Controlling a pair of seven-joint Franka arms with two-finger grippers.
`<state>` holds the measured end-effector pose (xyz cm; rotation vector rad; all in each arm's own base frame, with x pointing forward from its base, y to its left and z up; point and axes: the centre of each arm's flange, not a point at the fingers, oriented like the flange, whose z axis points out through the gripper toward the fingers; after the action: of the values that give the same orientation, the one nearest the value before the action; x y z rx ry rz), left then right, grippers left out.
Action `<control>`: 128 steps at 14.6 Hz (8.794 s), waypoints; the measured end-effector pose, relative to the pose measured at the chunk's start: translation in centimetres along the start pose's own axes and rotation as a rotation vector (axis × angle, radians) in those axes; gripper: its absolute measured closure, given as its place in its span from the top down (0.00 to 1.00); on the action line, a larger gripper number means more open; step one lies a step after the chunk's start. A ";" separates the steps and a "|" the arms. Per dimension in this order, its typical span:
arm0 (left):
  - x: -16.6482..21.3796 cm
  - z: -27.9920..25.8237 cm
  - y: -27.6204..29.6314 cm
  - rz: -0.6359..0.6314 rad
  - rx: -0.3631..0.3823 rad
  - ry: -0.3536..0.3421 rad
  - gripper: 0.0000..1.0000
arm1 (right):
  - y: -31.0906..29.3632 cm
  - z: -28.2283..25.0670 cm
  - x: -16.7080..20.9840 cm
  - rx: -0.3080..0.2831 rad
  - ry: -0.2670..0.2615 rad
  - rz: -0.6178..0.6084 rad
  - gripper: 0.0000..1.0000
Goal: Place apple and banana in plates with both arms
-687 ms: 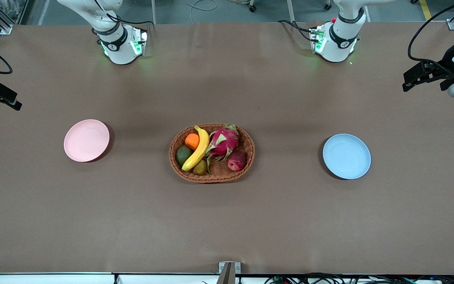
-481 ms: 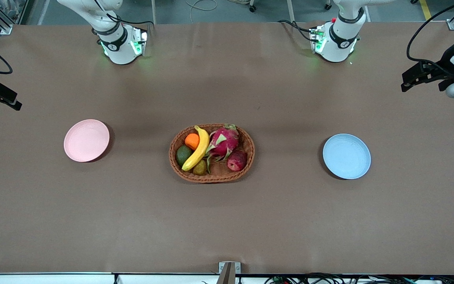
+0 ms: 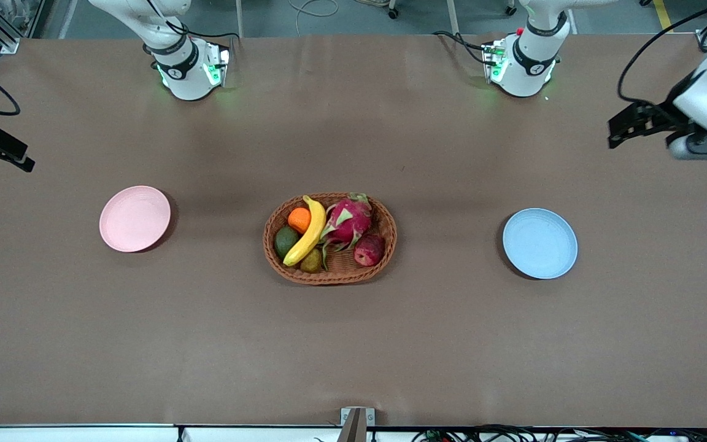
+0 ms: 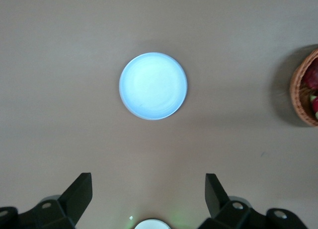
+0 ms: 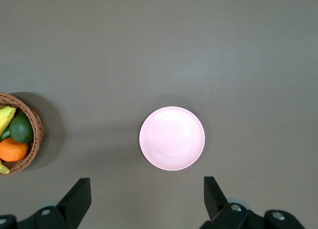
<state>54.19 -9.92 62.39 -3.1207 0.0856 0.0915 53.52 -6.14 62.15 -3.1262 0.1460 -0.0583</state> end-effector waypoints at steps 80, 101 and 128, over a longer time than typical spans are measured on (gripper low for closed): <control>10.3 31.5 -4.0 -0.393 0.011 -0.097 1.00 | 2.9 36.7 1.5 0.043 -0.292 -0.073 0.37; -2.1 -2.8 -3.4 -0.046 0.042 0.042 1.00 | 1.6 6.9 5.5 0.011 -0.108 0.007 1.00; -2.5 -2.4 -2.6 0.004 -0.003 0.005 1.00 | 0.9 -0.2 -0.8 0.012 0.036 0.012 1.00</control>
<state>52.01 -7.27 64.99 -3.1240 0.0913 0.0837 52.66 -7.00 62.35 -3.1130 0.1639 -0.1145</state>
